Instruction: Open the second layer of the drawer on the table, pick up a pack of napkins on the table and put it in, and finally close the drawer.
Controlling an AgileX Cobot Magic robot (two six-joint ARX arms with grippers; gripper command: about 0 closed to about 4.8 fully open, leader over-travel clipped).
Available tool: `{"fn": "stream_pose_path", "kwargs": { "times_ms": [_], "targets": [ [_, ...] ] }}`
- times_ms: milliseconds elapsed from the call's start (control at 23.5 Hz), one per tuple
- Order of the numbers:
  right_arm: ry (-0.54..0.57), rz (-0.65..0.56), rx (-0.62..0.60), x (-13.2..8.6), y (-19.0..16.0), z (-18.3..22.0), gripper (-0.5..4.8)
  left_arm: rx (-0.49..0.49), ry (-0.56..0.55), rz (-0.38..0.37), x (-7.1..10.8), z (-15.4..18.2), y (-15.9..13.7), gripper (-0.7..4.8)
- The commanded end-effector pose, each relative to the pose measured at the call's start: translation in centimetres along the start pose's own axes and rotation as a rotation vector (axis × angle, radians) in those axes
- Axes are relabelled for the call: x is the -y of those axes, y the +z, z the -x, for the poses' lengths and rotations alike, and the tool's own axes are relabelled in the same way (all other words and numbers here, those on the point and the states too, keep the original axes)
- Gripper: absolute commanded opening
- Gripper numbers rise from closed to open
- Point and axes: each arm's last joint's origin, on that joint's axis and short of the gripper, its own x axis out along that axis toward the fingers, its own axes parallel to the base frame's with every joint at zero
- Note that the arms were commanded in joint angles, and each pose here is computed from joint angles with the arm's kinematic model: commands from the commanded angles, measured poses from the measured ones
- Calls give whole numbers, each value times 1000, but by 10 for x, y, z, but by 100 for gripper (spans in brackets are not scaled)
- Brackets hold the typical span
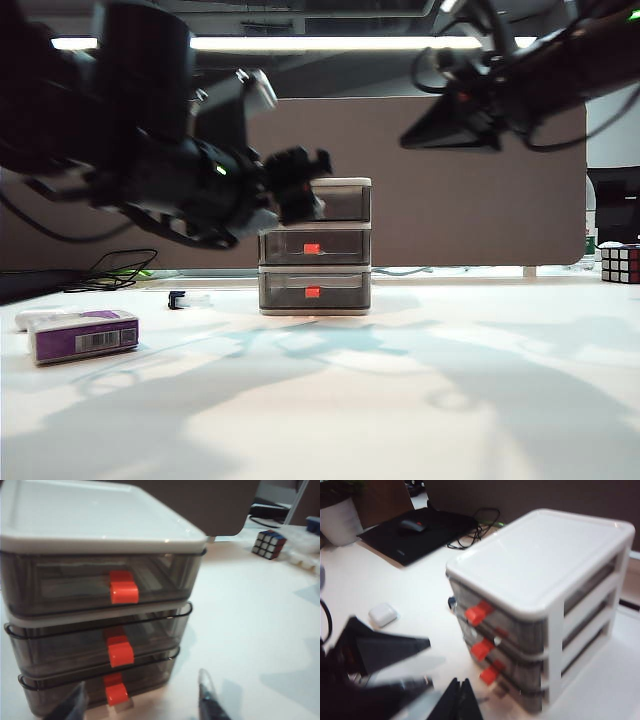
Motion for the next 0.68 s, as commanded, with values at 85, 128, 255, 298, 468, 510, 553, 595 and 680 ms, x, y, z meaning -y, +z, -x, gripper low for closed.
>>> {"fn": "stream_pose_path", "kwargs": {
  "times_ms": [85,128,255,298,468,510,553,595,680],
  "targets": [
    [31,31,38,9,18,-20,-5,1,135,-17,15,-11,-16,289],
    [33,44,47,12,23,-26,-5,12,164,-18,19,-14,-21,288],
    [60,71,68,18,34,-38,-5,74,246,-4,25,-19,-32,287],
    [64,73,71,19,36,-40,-5,86,258,0,26,-19,-32,287],
    [78,78,78,30,43,-61,-5,116,280,11,29,-32,-36,286],
    [79,78,78,33,43,-65,-5,120,279,13,30,-34,-36,286],
    [83,79,78,35,43,-70,-5,127,279,15,30,-37,-35,286],
    [101,78,75,40,43,-79,-5,138,280,19,32,-42,-33,286],
    [104,79,78,46,44,-90,-5,147,320,22,32,-47,-32,285]
  ]
}}
